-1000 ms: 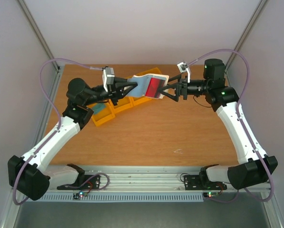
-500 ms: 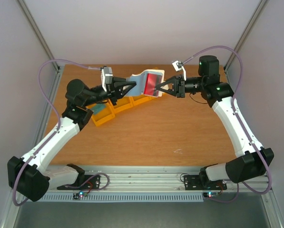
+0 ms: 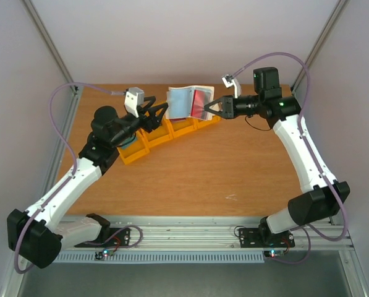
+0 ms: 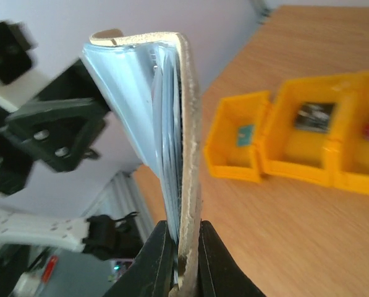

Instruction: Take the credit cards out of the card holder

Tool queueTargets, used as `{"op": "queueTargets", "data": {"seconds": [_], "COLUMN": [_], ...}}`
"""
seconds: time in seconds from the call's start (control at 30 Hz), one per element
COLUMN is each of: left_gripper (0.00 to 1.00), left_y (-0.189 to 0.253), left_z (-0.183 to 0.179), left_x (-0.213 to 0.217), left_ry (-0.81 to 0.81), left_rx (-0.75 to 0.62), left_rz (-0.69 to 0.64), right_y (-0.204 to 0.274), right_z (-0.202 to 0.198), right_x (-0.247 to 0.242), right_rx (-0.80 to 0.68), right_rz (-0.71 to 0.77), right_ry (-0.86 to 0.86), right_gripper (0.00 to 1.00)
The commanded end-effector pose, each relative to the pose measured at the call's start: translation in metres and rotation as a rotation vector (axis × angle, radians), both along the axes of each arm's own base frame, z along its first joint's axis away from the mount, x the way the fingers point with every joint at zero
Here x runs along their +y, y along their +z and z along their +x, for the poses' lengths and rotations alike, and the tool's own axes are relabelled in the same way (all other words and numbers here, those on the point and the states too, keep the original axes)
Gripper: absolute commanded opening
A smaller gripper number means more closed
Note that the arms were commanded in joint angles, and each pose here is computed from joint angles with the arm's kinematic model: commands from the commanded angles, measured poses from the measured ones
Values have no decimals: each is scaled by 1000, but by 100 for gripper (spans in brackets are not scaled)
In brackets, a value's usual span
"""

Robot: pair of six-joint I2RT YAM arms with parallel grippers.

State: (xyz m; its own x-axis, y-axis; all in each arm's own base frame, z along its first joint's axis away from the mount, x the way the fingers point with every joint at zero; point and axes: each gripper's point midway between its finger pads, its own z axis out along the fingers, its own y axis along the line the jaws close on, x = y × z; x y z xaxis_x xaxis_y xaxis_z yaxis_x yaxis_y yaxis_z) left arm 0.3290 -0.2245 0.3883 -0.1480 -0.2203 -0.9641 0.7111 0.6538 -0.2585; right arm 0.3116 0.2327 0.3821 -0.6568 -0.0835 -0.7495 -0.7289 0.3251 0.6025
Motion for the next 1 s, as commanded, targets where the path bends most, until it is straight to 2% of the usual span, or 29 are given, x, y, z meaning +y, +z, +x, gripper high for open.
{"op": "queueTargets", "data": {"seconds": [0.0, 0.1, 0.13, 0.23, 0.3, 0.37, 0.47, 0.57, 0.83, 0.97], "left_gripper": [63, 63, 58, 45, 40, 38, 37, 33, 27, 26], "left_y": [-19, -20, -20, -20, -20, -17, -15, -16, -14, -5], "left_z": [15, 11, 6, -40, -59, -65, -64, -56, -58, -74], "left_x": [29, 27, 21, -17, -31, -38, -43, -41, -40, -45], "left_ry": [190, 170, 123, -217, -372, -457, -501, -466, -470, -557], "left_rx": [-15, -41, -56, -188, -156, -84, 33, 84, 98, 25], "left_rz": [116, 142, 146, 198, 138, 60, -15, -26, -36, -30], "right_y": [-54, -59, -58, -54, -49, -42, -26, -13, 14, 22], "right_z": [29, 32, 31, 23, 14, 3, -16, -32, -54, -58], "right_x": [-28, -28, -25, -7, 10, 25, 42, 47, 52, 56], "right_rx": [176, 188, 178, 136, 98, 64, 1, -59, -172, -199], "right_rz": [-268, -308, -313, -318, -304, -276, -209, -153, -38, 0], "right_ry": [-248, -278, -273, -206, -136, -57, 56, 132, 234, 264], "right_gripper": [1, 1, 1, 1, 1, 1, 1, 1, 1, 1]}}
